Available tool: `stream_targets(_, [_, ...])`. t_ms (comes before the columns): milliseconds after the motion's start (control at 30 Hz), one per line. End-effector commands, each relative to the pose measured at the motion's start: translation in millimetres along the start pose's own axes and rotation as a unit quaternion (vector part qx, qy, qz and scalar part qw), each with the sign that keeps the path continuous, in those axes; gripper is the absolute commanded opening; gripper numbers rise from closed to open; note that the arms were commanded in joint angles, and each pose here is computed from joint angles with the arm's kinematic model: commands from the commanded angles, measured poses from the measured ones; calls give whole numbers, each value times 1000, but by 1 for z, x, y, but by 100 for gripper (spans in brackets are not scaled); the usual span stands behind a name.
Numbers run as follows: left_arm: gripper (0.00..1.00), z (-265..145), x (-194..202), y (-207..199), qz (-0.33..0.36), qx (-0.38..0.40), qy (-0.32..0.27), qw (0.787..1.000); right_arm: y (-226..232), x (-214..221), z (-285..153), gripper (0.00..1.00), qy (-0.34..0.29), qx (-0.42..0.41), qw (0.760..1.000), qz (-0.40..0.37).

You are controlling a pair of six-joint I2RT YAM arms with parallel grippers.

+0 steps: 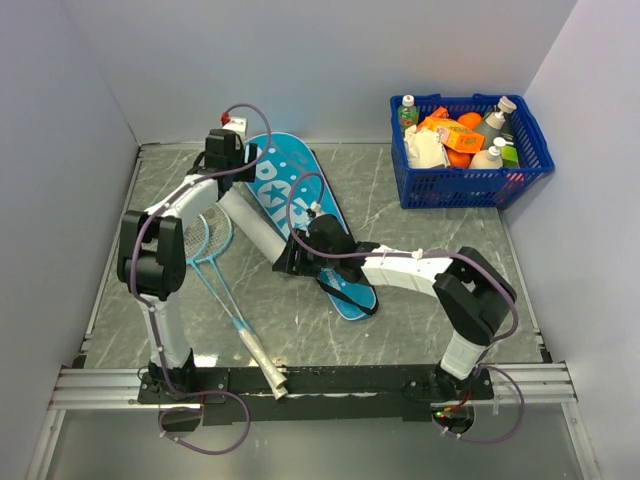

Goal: Pack up the badminton gear

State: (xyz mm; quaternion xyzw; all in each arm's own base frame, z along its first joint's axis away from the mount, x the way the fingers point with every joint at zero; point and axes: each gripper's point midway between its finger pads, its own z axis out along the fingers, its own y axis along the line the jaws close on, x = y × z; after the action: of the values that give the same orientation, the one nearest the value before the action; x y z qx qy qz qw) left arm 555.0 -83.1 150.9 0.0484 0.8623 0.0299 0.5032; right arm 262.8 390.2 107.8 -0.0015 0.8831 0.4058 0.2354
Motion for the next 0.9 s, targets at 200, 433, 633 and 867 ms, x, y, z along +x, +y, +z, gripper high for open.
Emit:
stream_targets(200, [79,31,-5,2,33,-26,-32,999,0,-8,11,57,-25,-3,999,27])
stream_targets(433, [75,45,16,3,46,-35,-11,998,-3,-6,18,57,-14,1,1000,26])
stream_targets(633, [72,56,35,4,51,-39,11,998,0,1,30,57,7,-2,1000,27])
stream_targets(867, [64,66,56,1,50,-43,36,997,2,14,51,57,29,5,999,45])
